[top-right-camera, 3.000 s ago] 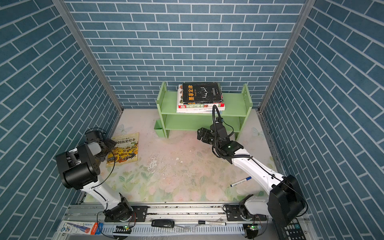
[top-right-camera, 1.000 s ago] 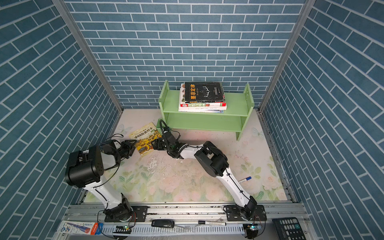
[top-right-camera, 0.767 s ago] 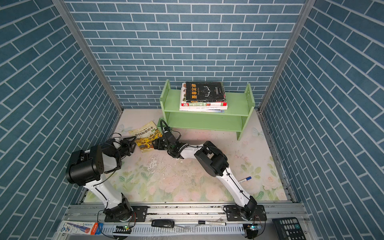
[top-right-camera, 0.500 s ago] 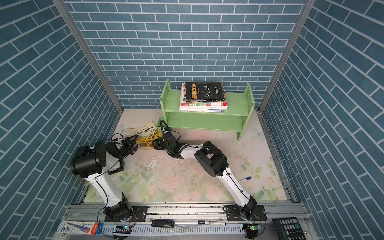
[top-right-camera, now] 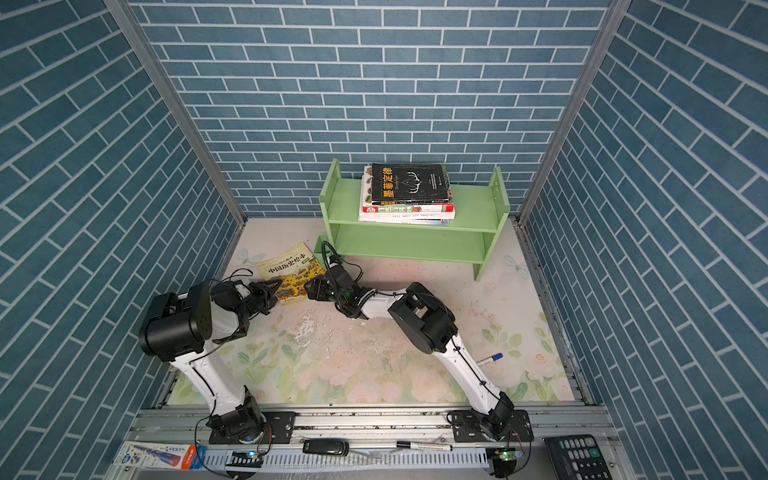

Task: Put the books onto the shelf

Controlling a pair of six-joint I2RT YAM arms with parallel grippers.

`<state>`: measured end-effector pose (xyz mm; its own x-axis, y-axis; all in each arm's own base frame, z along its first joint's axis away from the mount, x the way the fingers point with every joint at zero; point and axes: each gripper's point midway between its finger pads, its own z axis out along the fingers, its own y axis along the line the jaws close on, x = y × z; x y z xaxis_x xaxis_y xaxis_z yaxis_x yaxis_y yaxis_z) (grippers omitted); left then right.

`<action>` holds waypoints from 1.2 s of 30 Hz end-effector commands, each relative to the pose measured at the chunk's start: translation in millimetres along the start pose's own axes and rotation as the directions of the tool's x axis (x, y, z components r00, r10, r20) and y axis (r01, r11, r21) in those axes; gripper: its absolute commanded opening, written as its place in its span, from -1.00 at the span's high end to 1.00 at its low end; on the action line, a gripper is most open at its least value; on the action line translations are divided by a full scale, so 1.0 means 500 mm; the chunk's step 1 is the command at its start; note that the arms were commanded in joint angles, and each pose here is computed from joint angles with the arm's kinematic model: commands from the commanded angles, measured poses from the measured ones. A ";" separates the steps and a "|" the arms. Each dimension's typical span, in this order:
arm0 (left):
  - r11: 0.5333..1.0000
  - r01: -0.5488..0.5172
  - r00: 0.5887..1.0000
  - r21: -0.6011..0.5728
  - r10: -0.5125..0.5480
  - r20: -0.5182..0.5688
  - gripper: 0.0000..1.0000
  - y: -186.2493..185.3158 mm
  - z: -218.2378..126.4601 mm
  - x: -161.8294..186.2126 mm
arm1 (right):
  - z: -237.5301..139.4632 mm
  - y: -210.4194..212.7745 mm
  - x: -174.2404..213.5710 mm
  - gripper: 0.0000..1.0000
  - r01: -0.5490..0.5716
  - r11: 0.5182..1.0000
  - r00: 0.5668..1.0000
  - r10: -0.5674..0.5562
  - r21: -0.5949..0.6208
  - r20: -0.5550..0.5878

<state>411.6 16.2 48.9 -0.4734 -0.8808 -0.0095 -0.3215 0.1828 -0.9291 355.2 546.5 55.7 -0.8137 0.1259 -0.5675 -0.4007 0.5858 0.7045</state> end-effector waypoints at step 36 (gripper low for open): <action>0.509 -0.745 0.639 0.432 0.730 0.242 1.00 -0.853 -0.473 0.330 | -0.720 0.319 -0.380 -0.95 0.253 0.947 0.865 -0.129 -0.199 0.485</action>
<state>293.4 -85.6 482.5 -0.4080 -0.5390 -0.7369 0.4000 0.6200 -0.6750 303.9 341.3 427.6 -0.4705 0.4430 -0.7631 -0.6530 0.4069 0.6388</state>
